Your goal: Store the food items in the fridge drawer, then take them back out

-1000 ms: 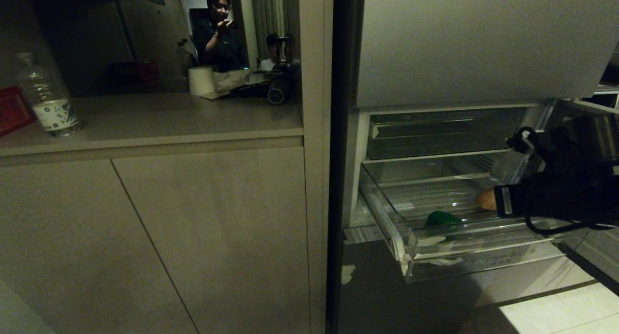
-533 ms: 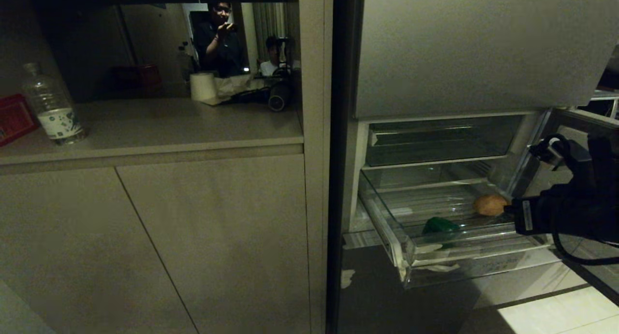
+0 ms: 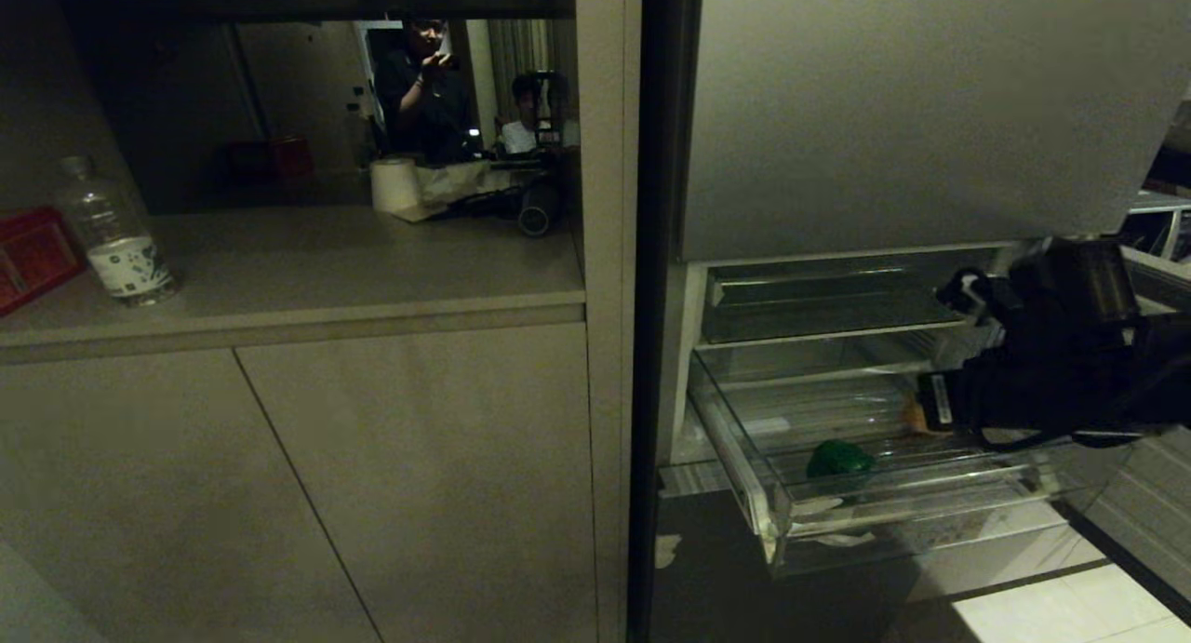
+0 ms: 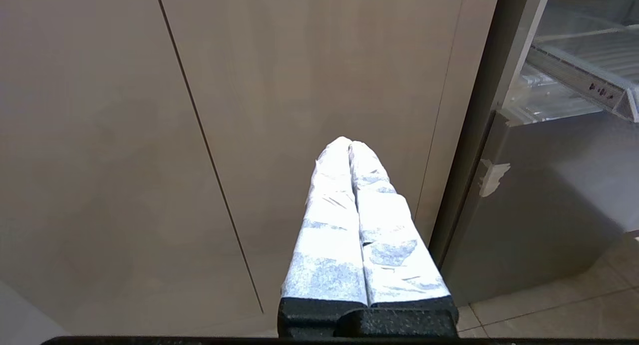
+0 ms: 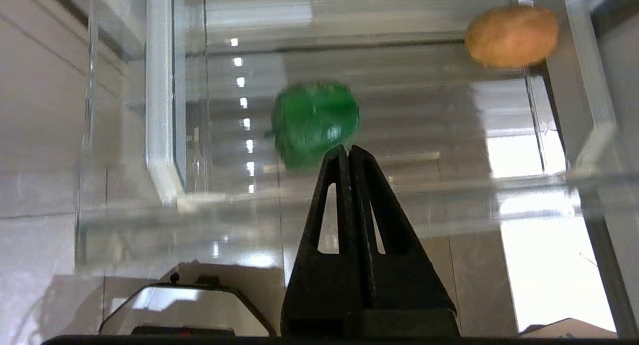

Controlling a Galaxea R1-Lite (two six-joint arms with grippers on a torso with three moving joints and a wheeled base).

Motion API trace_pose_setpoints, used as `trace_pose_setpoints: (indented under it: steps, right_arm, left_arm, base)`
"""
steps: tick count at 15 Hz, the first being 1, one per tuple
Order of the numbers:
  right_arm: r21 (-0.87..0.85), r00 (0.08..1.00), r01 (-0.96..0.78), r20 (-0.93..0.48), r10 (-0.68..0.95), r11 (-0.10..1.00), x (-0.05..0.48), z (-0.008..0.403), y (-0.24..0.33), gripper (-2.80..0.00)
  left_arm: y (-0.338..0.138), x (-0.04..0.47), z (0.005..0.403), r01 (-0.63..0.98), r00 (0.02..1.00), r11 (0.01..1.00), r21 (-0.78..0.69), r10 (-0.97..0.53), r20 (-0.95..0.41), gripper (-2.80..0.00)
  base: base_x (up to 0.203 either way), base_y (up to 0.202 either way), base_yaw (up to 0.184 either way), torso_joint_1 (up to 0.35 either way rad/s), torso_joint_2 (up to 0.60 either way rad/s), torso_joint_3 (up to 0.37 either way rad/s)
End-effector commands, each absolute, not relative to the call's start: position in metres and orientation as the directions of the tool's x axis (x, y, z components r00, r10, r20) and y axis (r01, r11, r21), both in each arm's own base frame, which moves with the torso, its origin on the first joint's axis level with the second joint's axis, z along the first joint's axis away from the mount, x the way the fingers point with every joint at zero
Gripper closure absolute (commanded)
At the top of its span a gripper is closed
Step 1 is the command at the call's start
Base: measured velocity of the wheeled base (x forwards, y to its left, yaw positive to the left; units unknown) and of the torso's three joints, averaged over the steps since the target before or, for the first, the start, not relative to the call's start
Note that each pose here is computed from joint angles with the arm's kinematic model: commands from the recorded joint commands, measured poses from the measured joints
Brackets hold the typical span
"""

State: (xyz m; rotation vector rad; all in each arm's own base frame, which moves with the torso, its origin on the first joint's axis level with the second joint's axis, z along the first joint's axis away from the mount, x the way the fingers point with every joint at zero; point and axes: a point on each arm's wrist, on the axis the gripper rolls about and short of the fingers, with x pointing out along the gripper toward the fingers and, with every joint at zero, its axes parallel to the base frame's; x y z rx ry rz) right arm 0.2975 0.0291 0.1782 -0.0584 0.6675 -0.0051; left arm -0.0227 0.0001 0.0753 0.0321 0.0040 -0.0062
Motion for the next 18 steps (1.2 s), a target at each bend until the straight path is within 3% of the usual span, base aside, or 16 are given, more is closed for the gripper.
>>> trace_pose_setpoints:
  steps: [1,12,18]
  right_arm:
    - [-0.063,0.747,-0.017,-0.664,-0.029,0.998,0.320,0.157,0.031,0.00]
    - [-0.081,0.653,-0.001,-0.755,-0.060,0.997,0.343,0.113,0.022,0.00]
    - [-0.117,0.593,-0.086,-0.804,-0.043,0.989,0.364,0.079,0.024,0.00]
  left_arm:
    - [0.000,-0.023,0.075,0.006,1.000,0.999,0.032,-0.006,-0.006,0.00]
    - [0.000,-0.023,0.075,0.006,1.000,0.999,0.032,-0.006,-0.006,0.00]
    - [0.000,-0.023,0.075,0.006,1.000,0.999,0.032,-0.006,-0.005,0.00]
  base:
    - [0.000,0.000,0.000,0.158,-0.34,-0.182]
    - [0.000,0.000,0.000,0.141,-0.30,-0.157]
    - [0.000,0.000,0.000,0.000,0.00,0.000]
